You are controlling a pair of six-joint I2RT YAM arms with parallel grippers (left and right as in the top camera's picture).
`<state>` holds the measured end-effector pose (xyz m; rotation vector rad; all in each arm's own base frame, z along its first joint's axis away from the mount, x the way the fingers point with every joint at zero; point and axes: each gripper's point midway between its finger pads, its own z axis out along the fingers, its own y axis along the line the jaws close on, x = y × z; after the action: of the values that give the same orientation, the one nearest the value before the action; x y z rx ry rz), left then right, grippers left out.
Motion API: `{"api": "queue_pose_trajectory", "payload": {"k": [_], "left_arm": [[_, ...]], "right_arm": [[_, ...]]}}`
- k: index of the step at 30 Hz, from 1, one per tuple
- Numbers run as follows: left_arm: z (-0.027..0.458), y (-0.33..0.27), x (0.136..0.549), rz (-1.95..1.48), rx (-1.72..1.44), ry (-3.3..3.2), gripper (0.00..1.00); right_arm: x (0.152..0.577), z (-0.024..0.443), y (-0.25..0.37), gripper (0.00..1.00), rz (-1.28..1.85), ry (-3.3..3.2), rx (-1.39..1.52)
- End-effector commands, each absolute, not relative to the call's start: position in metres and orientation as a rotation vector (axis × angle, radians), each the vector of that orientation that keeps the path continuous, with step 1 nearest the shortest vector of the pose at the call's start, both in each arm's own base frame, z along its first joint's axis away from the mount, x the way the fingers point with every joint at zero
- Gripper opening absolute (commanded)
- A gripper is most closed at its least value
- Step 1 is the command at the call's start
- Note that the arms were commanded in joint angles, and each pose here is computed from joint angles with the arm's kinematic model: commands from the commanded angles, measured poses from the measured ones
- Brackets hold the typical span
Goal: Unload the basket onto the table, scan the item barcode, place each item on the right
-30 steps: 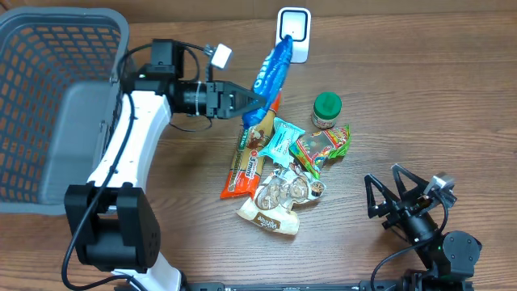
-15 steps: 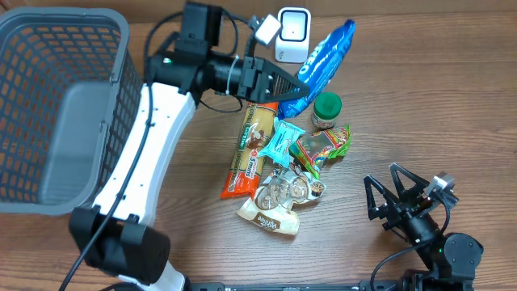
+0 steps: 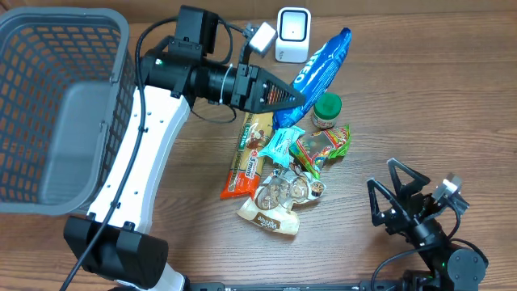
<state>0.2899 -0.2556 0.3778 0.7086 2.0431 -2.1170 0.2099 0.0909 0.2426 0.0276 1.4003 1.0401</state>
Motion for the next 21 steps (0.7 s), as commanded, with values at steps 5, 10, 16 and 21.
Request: {"api": "queue_pose_trajectory", "payload": {"k": [5, 10, 16, 21], "left_arm": [[0.382, -0.248, 0.293, -2.066, 0.796, 1.913, 0.04], [0.38, -0.229, 0.304, -2.044, 0.712, 1.928, 0.04], [0.354, -0.211, 0.313, -1.993, 0.596, 2.014, 0.04], [0.309, -0.188, 0.323, -1.954, 0.432, 2.13, 0.04]], "right_arm": [[0.215, 0.254, 0.112, 1.0, 1.174, 1.396, 0.053], [0.228, 0.261, 0.153, 1.0, 1.224, 1.502, -0.072], [0.266, 0.268, 0.198, 1.0, 1.236, 1.631, -0.165], [0.277, 0.277, 0.214, 1.0, 1.307, 1.612, -0.223]]}}
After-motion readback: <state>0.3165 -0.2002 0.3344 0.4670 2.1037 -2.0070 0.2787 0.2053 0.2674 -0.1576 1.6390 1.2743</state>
